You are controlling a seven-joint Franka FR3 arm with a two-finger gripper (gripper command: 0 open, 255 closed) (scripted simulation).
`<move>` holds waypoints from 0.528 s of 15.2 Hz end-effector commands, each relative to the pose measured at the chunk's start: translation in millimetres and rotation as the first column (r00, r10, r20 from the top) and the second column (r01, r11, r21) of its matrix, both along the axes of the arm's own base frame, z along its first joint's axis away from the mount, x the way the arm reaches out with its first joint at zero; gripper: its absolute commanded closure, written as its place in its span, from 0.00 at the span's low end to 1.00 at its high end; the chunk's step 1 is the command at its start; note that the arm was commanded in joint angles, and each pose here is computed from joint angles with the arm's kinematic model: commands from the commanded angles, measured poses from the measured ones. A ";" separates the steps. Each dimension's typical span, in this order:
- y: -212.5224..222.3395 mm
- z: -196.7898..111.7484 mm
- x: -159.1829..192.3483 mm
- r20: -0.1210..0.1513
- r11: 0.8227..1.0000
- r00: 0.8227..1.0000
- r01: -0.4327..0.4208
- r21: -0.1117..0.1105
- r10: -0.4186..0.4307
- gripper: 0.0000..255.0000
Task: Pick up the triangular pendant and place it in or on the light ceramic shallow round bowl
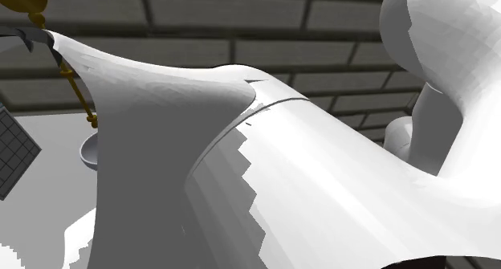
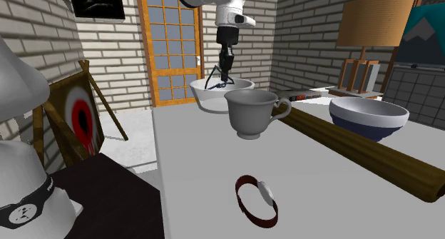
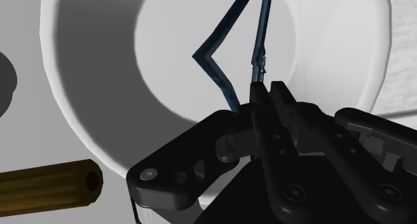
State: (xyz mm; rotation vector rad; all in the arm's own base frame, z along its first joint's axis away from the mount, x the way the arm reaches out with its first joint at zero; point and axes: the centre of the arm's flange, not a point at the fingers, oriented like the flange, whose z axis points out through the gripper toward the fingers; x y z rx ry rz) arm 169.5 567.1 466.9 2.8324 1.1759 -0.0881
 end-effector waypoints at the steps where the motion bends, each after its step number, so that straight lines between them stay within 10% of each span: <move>1: 0.0 0.0 0.0 0.000 1.000 1.000 0.000 0.000 0.000 1.00; 2: 0.0 0.0 0.0 0.000 1.000 1.000 0.000 0.000 0.000 0.00; 8: 1.2 13.1 0.3 0.000 1.000 1.000 0.000 0.000 0.000 0.00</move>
